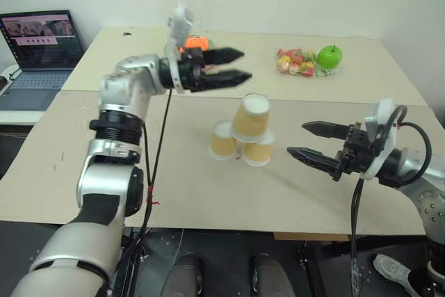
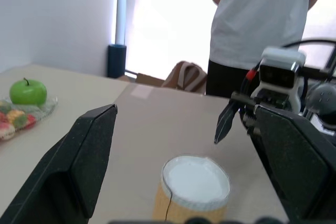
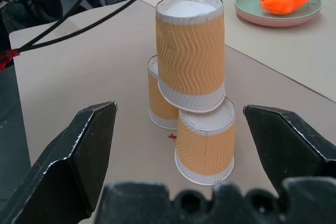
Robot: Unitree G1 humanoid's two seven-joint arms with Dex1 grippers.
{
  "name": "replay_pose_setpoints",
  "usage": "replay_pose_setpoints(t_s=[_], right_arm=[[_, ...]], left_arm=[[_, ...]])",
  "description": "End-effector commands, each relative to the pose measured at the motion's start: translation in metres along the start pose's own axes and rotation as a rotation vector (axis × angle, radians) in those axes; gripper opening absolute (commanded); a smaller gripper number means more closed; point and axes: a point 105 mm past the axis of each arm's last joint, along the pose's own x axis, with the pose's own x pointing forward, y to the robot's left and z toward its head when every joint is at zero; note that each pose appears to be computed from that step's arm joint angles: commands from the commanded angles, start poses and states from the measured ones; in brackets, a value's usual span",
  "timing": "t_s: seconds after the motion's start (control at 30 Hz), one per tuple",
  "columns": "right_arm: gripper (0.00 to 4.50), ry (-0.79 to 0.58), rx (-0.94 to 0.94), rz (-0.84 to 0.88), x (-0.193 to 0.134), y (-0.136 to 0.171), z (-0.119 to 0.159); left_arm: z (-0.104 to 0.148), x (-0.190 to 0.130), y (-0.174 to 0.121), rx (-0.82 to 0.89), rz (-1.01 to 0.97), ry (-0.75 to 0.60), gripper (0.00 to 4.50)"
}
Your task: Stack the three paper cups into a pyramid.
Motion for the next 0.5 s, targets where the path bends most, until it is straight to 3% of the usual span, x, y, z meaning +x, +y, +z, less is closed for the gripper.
replay_pose_setpoints(t_s=[0.03, 0.1, 0.23, 0.3, 0.5], right_arm=[[4.50, -0.036, -0.041, -0.009, -0.006, -0.002, 0.014], [4.50, -0.036, -0.038, -0.014, -0.006, -0.003, 0.013], [4.50, -0.025, -0.031, -0.168, -0.018, -0.022, 0.002], [4.50, -0.030, -0.026, -0.295, -0.027, -0.038, -0.003], [4.50, -0.011, -0.039, -0.673, -0.063, -0.073, -0.024]], left_arm=[[0.011, -0.028, 0.002, -0.011, 0.128, -0.063, 4.47], [0.007, -0.038, 0.005, -0.019, 0.194, -0.069, 4.47], [-0.026, -0.086, 0.026, 0.002, 0.562, -0.041, 4.47], [-0.038, -0.107, 0.038, -0.011, 0.749, -0.033, 4.47], [-0.066, -0.142, 0.032, -0.079, 0.964, -0.054, 4.47]])
